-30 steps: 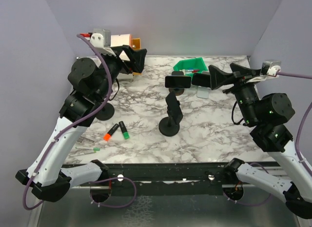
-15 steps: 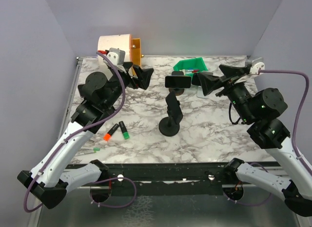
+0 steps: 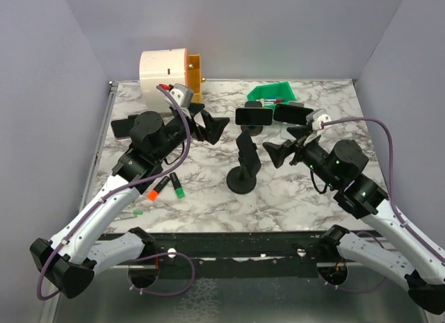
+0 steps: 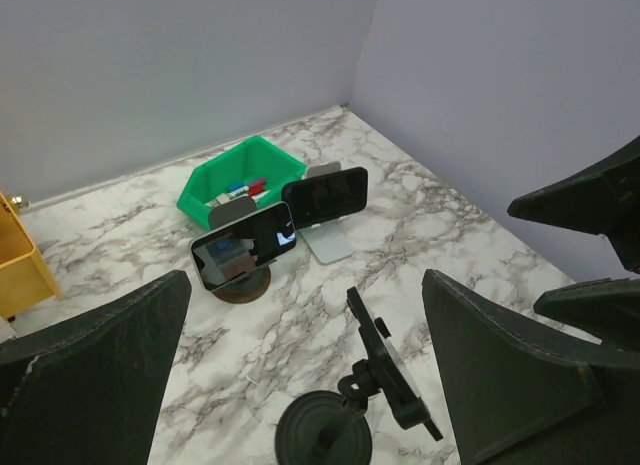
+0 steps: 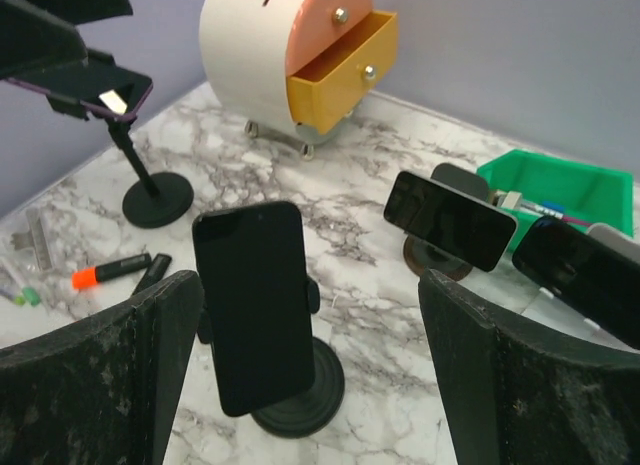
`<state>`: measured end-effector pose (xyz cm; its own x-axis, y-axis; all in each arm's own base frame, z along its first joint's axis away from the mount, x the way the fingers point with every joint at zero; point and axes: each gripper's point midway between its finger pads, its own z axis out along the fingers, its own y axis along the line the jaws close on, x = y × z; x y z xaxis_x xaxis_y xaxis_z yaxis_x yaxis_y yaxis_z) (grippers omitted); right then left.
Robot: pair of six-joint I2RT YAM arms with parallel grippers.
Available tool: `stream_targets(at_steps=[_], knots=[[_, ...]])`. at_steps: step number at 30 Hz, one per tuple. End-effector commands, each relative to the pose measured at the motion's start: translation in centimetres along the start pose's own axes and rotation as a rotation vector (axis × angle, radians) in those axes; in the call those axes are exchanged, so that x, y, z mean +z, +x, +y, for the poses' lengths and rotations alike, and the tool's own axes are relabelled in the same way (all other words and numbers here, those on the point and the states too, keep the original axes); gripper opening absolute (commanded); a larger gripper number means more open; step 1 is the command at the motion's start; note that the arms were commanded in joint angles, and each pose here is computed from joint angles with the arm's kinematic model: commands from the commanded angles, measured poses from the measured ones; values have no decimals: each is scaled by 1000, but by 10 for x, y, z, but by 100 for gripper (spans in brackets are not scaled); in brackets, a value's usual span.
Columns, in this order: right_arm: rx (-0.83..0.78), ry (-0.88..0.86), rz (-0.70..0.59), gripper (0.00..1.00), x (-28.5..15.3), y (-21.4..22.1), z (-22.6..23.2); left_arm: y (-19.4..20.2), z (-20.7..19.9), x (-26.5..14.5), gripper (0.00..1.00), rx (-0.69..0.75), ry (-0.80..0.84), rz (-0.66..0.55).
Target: Remove the phone from the phone stand
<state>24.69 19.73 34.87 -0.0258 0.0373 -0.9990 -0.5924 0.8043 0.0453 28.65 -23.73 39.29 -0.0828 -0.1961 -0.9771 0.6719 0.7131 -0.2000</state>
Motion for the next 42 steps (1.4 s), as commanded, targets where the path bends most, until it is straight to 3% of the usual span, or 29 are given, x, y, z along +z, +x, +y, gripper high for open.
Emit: stream_targets(at_steps=[1, 4, 13, 20, 24, 32, 42], knots=[[43, -135, 2, 94, -4, 15, 25, 6, -14, 1, 99, -29, 79, -15], [60, -212, 32, 94, -5, 28, 39, 19, -17, 7, 99, -58, 106, 21], [188, -221, 117, 94, -5, 72, 41, 37, -30, 15, 99, -131, 184, 80], [253, -224, 54, 94, -13, 71, 42, 63, -28, 30, 97, -253, 141, 250], [251, -250, 47, 93, -21, 67, 46, 89, -39, 39, 86, -369, 184, 379], [242, -256, 49, 93, -30, 61, 46, 133, -45, 50, 42, -444, 234, 537], [229, -258, 49, 93, -29, 61, 46, 126, -51, 49, 22, -421, 289, 486]])
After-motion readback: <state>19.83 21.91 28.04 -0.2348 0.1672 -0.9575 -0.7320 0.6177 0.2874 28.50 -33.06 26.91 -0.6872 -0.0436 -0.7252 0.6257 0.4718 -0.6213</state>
